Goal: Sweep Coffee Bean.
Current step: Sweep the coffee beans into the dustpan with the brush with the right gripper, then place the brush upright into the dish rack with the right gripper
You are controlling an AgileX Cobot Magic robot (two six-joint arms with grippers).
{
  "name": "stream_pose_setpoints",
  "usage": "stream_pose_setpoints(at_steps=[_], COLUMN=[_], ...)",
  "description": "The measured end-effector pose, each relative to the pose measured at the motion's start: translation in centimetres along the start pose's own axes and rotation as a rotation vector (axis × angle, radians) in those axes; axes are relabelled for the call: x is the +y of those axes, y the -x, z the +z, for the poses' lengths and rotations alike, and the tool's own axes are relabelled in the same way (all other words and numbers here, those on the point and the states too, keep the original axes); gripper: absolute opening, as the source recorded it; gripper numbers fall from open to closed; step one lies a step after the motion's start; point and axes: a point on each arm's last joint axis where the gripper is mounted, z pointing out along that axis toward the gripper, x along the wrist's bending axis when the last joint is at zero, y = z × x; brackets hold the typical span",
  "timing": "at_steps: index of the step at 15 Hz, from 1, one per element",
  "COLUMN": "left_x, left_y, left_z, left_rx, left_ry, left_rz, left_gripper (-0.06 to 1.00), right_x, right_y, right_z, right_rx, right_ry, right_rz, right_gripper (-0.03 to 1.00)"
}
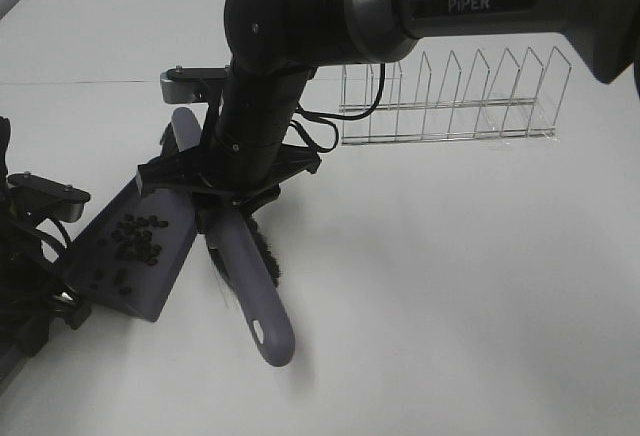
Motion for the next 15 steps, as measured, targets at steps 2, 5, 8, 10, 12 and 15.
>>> stream_pose_setpoints(at_steps=[2,5,8,10,12,15], left_x=[0.0,0.0,0.0,-0.1,-0.1,0.1], left_y=[0.0,0.0,0.0,0.1,0.2,0.3], left_z=[0.0,0.0,0.0,0.0,0.0,0.0], left_rx=[0.000,0.000,0.000,-0.009,-0.021,-0.036], left_ry=[-0.001,-0.002,-0.005,-0.005,-0.006,0.013], left_rz=[0.000,0.000,-0.001,-0.010,-0.022,-0.036], left_gripper=[0.33,0.33,0.33,0.33,0.33,0.33], right_x=[0.3,1.5,3.1,4.3,5.2,6.5], right_y=[-0.4,-1.4,-2.1,-1.8,-1.6,-1.4], right_z=[0.0,-0.8,-2.9,-6.3,-8.7,-12.3], right_rx=[0.044,0.120,0.105,-0.032,-0.125,-0.219], right_ry=[0.026,0.074,0.109,0.078,0.092,0.166], right_rz=[0.008,-0.007,-0.097,-0.191,-0.231,-0.266], right_gripper=[0.36,0.36,0.36,0.36,0.36,0.36])
